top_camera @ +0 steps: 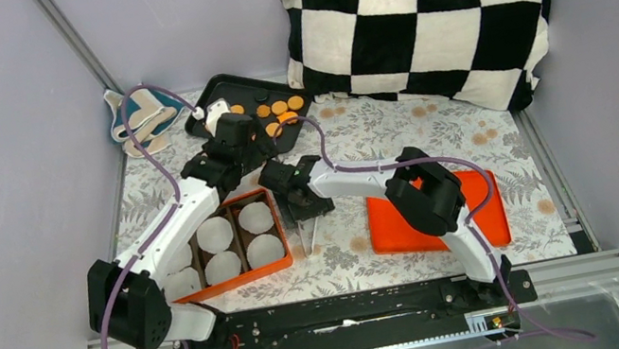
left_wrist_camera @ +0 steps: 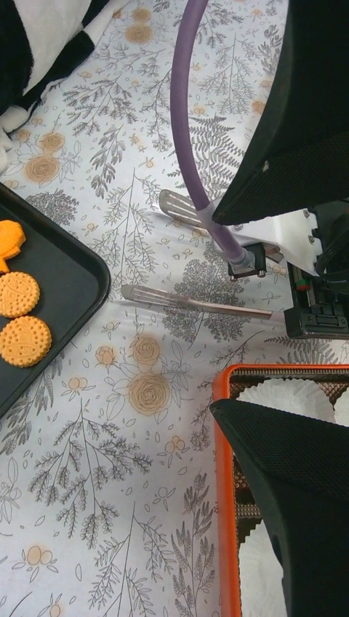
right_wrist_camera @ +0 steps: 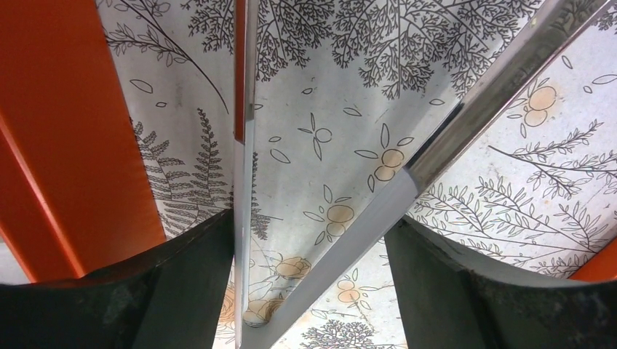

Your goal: Pack the cookies

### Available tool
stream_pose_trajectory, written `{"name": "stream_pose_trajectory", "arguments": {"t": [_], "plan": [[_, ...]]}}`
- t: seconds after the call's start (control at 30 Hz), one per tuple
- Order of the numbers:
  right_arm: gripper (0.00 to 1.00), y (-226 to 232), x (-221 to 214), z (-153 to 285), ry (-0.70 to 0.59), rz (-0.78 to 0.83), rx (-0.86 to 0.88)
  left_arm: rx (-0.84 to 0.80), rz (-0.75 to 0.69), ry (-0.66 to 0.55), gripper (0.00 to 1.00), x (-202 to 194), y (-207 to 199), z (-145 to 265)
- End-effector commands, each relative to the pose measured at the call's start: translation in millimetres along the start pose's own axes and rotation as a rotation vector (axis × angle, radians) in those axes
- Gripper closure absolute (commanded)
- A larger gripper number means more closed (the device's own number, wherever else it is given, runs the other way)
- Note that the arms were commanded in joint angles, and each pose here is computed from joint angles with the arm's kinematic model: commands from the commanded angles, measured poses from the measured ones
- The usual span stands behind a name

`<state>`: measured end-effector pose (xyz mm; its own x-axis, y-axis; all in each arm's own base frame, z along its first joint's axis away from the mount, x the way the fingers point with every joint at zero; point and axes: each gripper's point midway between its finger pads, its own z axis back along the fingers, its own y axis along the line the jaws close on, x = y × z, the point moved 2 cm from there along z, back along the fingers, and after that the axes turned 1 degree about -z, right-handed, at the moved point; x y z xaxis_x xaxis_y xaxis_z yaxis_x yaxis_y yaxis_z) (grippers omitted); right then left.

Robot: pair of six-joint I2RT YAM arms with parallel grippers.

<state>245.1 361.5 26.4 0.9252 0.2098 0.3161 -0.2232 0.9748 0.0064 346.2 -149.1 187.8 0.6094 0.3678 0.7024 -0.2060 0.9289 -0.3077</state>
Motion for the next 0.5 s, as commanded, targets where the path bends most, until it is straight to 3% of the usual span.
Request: {"name": "stream_pose_trajectory", "arguments": {"t": [0.0, 0.17, 0.47], "plan": [[0.19, -16, -45, -44, 0.139, -0.001, -0.037, -0.007, -0.019, 0.018, 0.07, -7, -1, -6], [0.13, -45, -69, -59, 0.232, -0.036, -0.109, -0.024, -0.023, 0.054, 0.07, -15, -6, -10], [0.12, -103, -82, -28, 0.202, -0.024, -0.299, -0.036, -0.024, 0.065, 0.07, -18, -11, -10]]}}
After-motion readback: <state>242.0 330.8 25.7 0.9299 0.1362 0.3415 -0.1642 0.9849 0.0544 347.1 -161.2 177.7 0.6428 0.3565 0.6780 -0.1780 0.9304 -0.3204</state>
